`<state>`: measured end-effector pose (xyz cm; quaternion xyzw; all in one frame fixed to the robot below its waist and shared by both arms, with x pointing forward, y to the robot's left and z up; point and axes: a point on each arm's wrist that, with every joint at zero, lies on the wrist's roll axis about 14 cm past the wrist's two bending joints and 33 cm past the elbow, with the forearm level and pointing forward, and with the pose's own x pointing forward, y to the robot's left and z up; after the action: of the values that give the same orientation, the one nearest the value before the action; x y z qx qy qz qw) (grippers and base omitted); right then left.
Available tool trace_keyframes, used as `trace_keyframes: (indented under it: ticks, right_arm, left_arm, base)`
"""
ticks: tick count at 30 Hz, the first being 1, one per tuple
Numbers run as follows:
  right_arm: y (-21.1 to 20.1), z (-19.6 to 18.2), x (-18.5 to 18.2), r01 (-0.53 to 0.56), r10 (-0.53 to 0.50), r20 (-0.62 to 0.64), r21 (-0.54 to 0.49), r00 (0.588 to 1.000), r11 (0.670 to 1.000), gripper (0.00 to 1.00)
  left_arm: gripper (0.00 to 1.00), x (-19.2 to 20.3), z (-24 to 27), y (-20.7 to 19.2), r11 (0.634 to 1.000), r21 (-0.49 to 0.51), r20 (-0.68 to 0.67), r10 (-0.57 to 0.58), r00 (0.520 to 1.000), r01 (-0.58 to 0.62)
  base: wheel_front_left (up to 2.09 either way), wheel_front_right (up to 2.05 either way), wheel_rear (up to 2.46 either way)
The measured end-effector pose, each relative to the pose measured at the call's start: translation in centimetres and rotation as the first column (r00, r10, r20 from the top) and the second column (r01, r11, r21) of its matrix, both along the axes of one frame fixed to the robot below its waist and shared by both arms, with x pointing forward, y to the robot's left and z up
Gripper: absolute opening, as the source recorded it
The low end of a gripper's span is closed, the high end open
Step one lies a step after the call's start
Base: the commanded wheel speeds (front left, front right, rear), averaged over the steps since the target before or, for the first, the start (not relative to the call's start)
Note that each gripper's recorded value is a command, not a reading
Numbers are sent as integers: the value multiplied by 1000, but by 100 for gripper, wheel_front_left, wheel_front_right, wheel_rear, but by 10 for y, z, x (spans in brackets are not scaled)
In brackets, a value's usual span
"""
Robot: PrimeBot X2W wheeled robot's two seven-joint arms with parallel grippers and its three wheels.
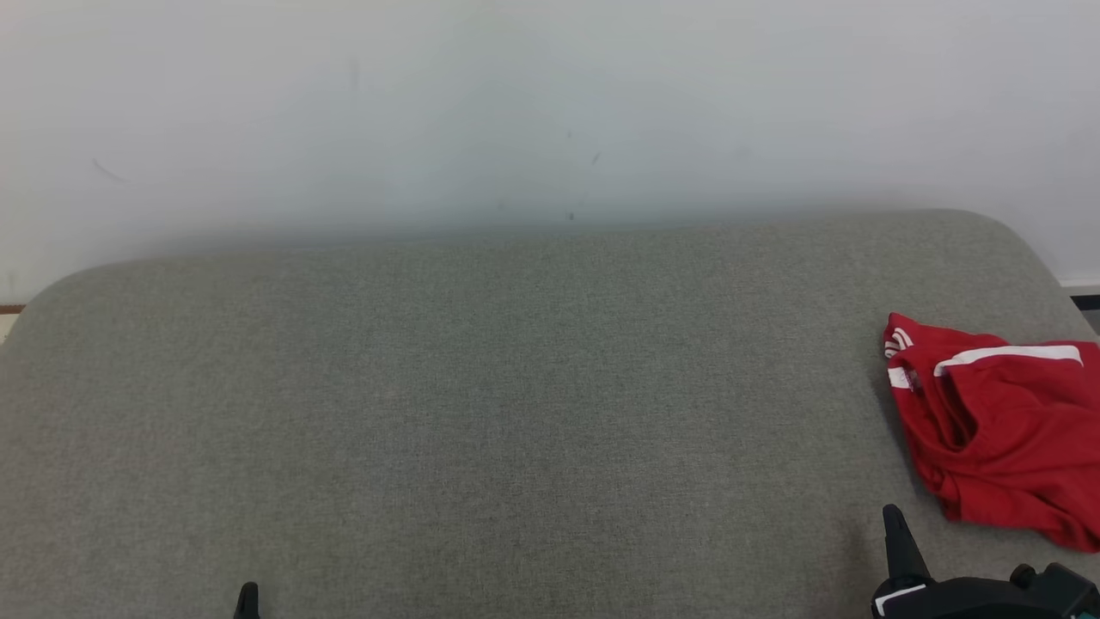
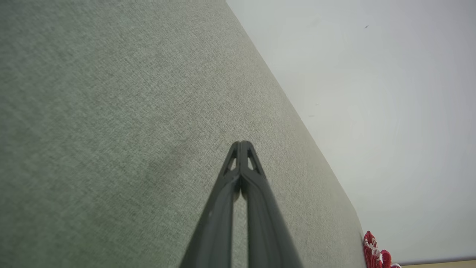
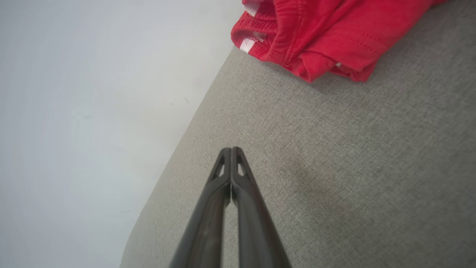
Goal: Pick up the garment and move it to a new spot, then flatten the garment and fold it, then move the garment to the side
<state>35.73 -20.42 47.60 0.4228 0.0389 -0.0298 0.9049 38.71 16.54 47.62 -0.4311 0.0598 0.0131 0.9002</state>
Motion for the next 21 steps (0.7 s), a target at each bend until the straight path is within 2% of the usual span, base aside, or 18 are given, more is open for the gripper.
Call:
trace_keyframes:
  ticks: [10,21]
  right_arm:
    - [-2,3,5,15,-16,4,119,1000,993,0]
    - [-2,10,13,22,-28,20,247,999,969,0]
  left_arm:
    - [0,2,4,4,993,-118,3,15,1000,-15]
    - [0,5,10,9,968,-247,12,34,999,-30]
  base:
    - [0,0,0]
    - [0,0,0]
